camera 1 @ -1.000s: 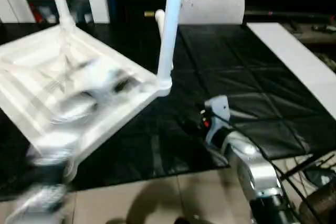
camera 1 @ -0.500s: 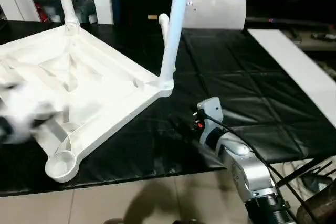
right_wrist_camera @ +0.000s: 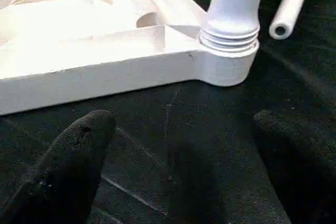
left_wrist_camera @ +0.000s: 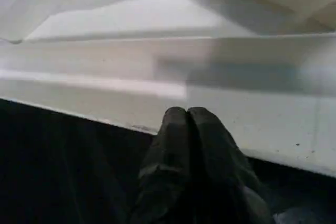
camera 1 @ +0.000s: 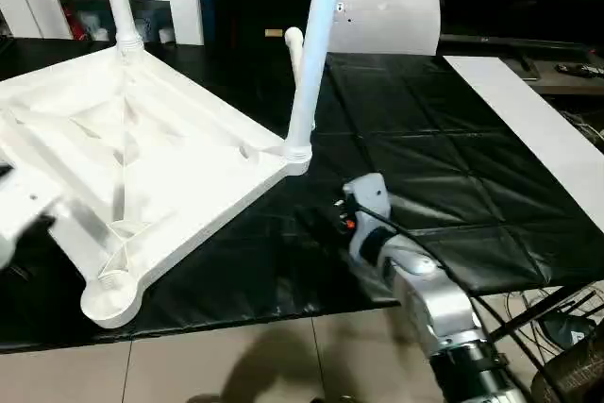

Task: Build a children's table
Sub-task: Rotate table base

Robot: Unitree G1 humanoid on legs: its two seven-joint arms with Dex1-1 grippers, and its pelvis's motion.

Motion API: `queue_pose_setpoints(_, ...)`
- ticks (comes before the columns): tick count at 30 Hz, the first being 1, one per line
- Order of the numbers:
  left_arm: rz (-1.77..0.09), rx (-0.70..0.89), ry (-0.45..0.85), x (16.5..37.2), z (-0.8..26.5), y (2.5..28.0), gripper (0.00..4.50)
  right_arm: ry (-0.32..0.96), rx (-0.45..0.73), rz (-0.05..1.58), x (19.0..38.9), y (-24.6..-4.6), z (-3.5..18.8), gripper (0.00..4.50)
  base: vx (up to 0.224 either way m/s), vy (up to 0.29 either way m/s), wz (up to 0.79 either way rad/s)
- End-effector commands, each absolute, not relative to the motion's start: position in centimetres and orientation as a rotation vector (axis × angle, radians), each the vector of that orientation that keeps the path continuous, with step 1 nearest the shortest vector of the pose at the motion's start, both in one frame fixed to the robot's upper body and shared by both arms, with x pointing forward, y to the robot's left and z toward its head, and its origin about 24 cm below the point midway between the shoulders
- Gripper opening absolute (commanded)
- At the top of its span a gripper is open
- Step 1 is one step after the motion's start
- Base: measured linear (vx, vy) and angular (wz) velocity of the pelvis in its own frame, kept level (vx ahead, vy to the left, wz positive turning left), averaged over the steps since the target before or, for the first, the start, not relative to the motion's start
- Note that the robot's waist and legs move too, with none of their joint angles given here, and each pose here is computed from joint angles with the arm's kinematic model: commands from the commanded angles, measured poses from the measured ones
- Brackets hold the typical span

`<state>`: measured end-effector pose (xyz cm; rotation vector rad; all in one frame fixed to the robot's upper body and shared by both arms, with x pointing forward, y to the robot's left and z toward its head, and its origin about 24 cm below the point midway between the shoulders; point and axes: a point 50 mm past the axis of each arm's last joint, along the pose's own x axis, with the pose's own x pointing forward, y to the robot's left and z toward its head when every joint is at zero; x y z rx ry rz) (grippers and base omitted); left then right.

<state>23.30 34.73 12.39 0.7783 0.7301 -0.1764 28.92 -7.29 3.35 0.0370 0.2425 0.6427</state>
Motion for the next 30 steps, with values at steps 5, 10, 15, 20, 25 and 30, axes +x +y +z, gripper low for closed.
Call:
queue_pose_setpoints(5,-0.206,0.785,0.716,23.3,12.6,34.9,0.03,0.244,0.02,0.616,29.2,-7.9,3.1,4.5,0.0,0.0,0.0)
queue_pose_setpoints(10,-0.483,0.847,0.596,24.1,12.3,32.2,0.03,0.245,0.017,0.626,29.3,-7.7,3.1,4.5,0.0,0.0,0.0)
queue_pose_setpoints(15,-0.576,0.986,0.672,23.9,12.8,32.9,0.42,0.233,0.011,0.63,29.4,-8.0,3.4,4.5,0.0,0.0,0.0)
queue_pose_setpoints(20,-0.599,1.011,0.719,23.8,13.8,34.0,0.77,0.216,-0.008,0.709,28.9,-8.0,3.6,4.5,0.0,0.0,0.0)
queue_pose_setpoints(25,-0.587,0.879,0.646,24.0,15.0,34.3,1.19,0.221,-0.037,0.724,28.7,-8.4,3.7,4.5,0.0,0.0,0.0)
queue_pose_setpoints(30,-0.572,0.61,0.378,24.8,15.2,32.0,1.42,0.207,-0.001,0.665,28.9,-8.6,3.9,4.5,0.0,0.0,0.0)
